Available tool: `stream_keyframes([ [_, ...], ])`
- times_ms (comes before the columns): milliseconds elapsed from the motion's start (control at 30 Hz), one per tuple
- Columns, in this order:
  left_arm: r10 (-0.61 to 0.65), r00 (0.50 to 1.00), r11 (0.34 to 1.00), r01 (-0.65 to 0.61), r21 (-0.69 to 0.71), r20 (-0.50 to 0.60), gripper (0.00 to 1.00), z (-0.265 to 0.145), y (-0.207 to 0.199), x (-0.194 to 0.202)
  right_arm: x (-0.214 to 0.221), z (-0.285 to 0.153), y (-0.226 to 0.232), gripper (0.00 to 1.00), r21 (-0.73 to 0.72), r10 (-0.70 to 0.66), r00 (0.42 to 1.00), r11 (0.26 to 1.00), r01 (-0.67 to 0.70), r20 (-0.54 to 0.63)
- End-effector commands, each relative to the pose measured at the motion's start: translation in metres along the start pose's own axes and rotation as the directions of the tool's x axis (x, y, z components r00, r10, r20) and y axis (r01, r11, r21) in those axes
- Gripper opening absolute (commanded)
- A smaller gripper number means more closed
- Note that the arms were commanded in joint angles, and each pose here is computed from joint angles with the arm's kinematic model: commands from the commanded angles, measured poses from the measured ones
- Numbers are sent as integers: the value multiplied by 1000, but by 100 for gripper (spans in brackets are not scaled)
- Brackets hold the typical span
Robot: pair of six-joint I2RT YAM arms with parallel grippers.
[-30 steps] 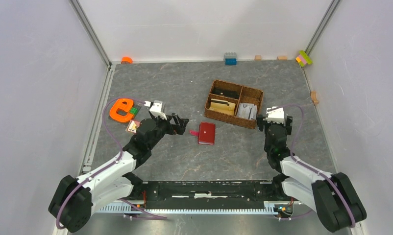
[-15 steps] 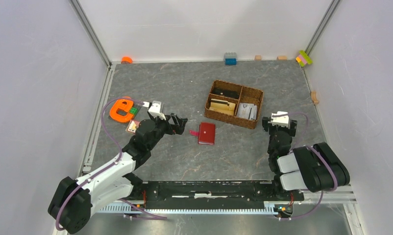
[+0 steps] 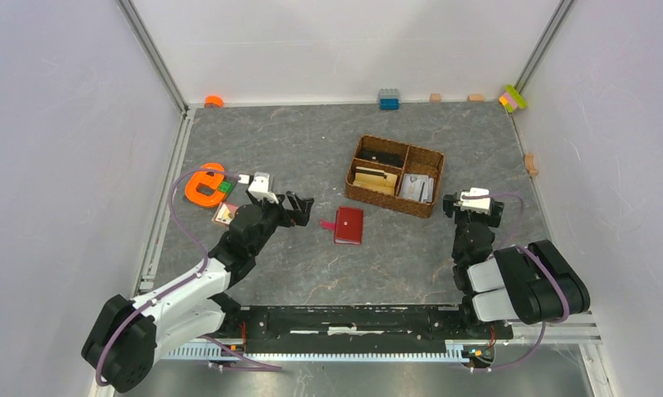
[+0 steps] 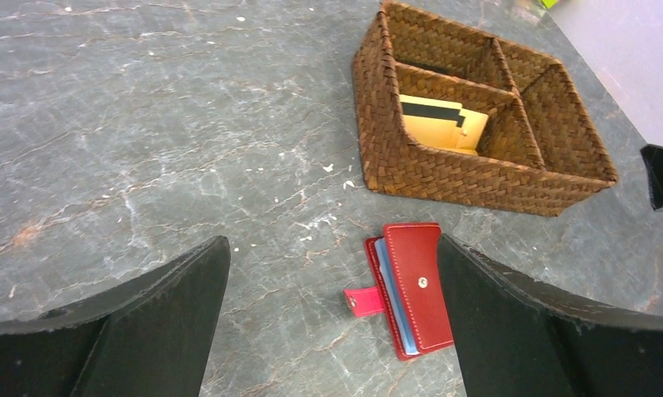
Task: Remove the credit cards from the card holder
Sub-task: Reset both arms
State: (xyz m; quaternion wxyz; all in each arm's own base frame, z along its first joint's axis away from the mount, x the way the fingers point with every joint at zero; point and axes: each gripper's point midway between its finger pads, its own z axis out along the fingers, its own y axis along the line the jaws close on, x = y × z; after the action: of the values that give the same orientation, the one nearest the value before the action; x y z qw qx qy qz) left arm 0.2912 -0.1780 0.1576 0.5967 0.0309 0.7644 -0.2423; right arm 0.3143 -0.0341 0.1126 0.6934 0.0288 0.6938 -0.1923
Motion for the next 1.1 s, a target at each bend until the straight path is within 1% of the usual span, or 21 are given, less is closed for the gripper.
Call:
stream_keyframes([
  [0, -5, 990, 999, 11, -40, 141, 100, -6, 9, -21, 24, -27, -10, 98, -12, -30, 999, 999, 30, -39],
  [100, 13, 990, 988, 9, -152, 143, 100, -13, 25, -30, 23, -27, -10, 98, -12, -29, 999, 1000, 29, -37],
  [167, 37, 993, 968, -7, -252, 113, 100, -16, 39, -34, 23, -27, -10, 98, -12, -29, 999, 1000, 29, -37],
  [200, 51, 993, 960, -20, -281, 106, 100, -14, 41, -40, 23, -27, -10, 98, -12, -29, 999, 1000, 28, -36],
  [267, 130, 991, 937, -120, -327, 10, 100, -8, 49, -37, 23, -27, -10, 98, -12, -30, 999, 999, 30, -38],
  [367, 200, 971, 914, -234, -332, -132, 100, 8, 68, -27, 23, -27, -10, 98, -13, -29, 999, 1000, 29, -36],
  [433, 233, 959, 889, -278, -363, -163, 100, 12, 86, -24, 23, -27, -10, 98, -11, -30, 999, 999, 30, -39],
  [467, 263, 951, 889, -305, -343, -162, 100, 13, 89, -19, 23, -27, -10, 98, -12, -29, 999, 1000, 29, -36],
  [533, 328, 939, 893, -344, -289, -104, 100, 12, 91, -19, 23, -27, -10, 98, -13, -30, 999, 999, 29, -37],
  [567, 329, 941, 897, -336, -286, -74, 100, 9, 96, -20, 23, -27, -10, 98, -12, -30, 999, 999, 30, -38],
  [700, 447, 894, 864, -435, -254, -11, 100, -3, 103, -25, 23, -27, -10, 98, -13, -30, 999, 999, 29, -37],
  [733, 462, 887, 850, -440, -289, 9, 100, -8, 111, -23, 23, -27, -10, 98, -13, -29, 999, 1000, 29, -36],
  [767, 450, 891, 848, -404, -344, 63, 100, -13, 119, -27, 23, -27, -11, 98, -12, -30, 999, 999, 30, -38],
  [800, 445, 890, 846, -384, -369, 95, 100, -18, 127, -23, 23, -27, -10, 98, -12, -30, 999, 999, 30, -38],
  [867, 459, 881, 852, -399, -339, 116, 100, -19, 131, -9, 23, -27, -10, 98, -13, -30, 999, 999, 30, -38],
  [900, 480, 867, 850, -423, -313, 134, 100, -13, 127, -11, 23, -27, -11, 98, -12, -30, 999, 999, 30, -39],
  [933, 503, 859, 839, -456, -298, 100, 100, -3, 128, -9, 23, -27, -10, 98, -11, -29, 999, 1000, 29, -37],
  [967, 503, 864, 834, -479, -273, 20, 100, 8, 131, -2, 23, -27, -11, 98, -11, -30, 999, 1000, 29, -38],
  [1000, 491, 871, 835, -477, -276, -21, 100, 15, 137, 0, 23, -27, -11, 98, -11, -30, 999, 999, 30, -38],
  [1033, 483, 876, 833, -462, -305, -8, 100, 19, 146, -2, 23, -27, -10, 98, -13, -30, 999, 999, 29, -38],
  [1067, 469, 883, 827, -428, -364, 28, 100, 16, 155, -8, 23, -27, -10, 98, -13, -30, 999, 999, 29, -37],
])
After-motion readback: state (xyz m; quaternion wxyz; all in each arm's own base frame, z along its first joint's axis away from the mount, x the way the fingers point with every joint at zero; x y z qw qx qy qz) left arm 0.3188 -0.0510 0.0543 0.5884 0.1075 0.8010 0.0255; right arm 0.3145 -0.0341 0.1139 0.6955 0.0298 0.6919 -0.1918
